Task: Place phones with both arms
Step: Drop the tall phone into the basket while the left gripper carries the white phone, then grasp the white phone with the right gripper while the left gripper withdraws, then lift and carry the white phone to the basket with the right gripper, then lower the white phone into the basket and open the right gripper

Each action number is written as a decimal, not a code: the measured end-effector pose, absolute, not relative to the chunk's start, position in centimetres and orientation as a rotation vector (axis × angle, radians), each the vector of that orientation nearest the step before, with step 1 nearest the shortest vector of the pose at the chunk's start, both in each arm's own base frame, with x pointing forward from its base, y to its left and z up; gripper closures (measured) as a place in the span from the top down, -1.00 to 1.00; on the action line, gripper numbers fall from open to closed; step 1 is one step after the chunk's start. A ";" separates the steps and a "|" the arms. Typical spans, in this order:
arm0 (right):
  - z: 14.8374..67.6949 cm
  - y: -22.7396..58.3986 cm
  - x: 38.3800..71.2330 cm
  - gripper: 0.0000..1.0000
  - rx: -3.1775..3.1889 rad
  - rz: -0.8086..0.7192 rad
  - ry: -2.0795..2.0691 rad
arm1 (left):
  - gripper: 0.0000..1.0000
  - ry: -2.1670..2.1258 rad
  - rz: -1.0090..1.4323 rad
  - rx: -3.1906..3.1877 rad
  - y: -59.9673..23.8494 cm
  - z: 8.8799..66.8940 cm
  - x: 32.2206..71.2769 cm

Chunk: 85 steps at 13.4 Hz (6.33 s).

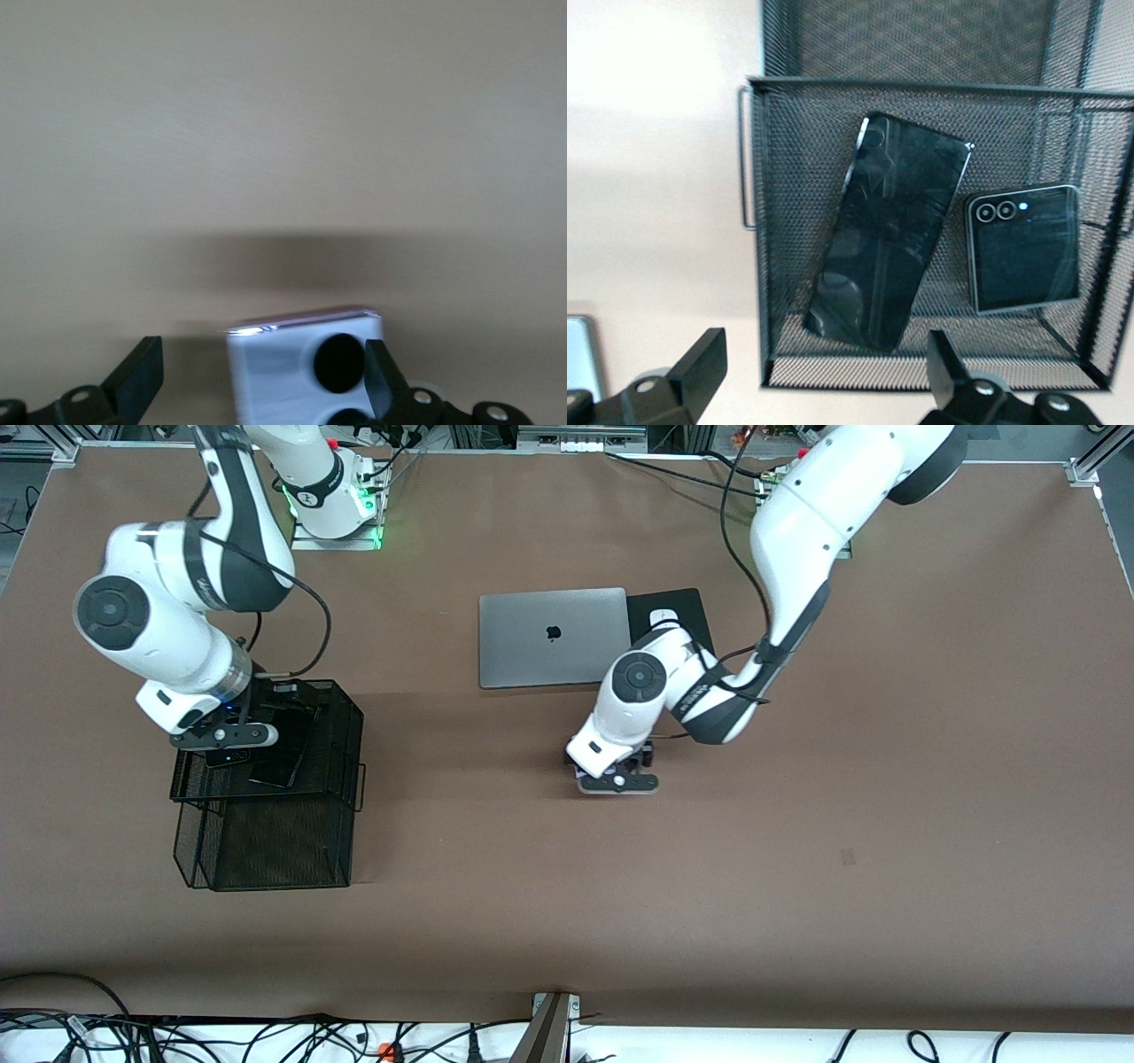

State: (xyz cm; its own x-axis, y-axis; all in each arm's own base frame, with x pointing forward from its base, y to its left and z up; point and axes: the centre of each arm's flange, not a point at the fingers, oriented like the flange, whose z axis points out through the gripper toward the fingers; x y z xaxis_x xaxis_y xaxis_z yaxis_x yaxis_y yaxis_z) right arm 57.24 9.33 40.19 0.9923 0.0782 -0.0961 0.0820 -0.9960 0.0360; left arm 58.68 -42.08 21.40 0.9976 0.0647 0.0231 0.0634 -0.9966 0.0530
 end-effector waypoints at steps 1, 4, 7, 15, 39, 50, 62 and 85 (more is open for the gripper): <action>41.8 9.7 57.6 1.00 3.099 -0.153 0.120 | 1.00 0.124 0.028 3.122 -40.2 23.2 59.8; 45.2 13.0 58.0 1.00 3.116 -0.113 0.070 | 1.00 0.156 -0.015 3.218 -32.8 29.0 63.0; 45.7 21.7 56.8 1.00 3.123 -0.084 -0.031 | 1.00 0.082 -0.064 3.285 -24.7 34.7 65.2; 36.3 46.1 53.2 1.00 3.106 -0.037 -0.361 | 1.00 -0.092 -0.114 3.260 -11.0 49.8 65.5; 18.6 55.8 51.7 1.00 3.201 0.311 0.111 | 1.00 0.028 0.042 3.165 3.8 59.6 54.5; 16.7 55.6 51.7 1.00 3.198 0.309 0.098 | 1.00 0.027 0.041 3.165 3.7 59.6 54.5; 20.2 56.3 53.0 0.69 3.163 0.256 0.082 | 1.00 0.027 0.041 3.165 3.8 59.6 54.4; 37.9 2.1 72.2 0.69 3.129 -0.065 0.267 | 1.00 0.028 0.041 3.165 3.8 59.6 54.4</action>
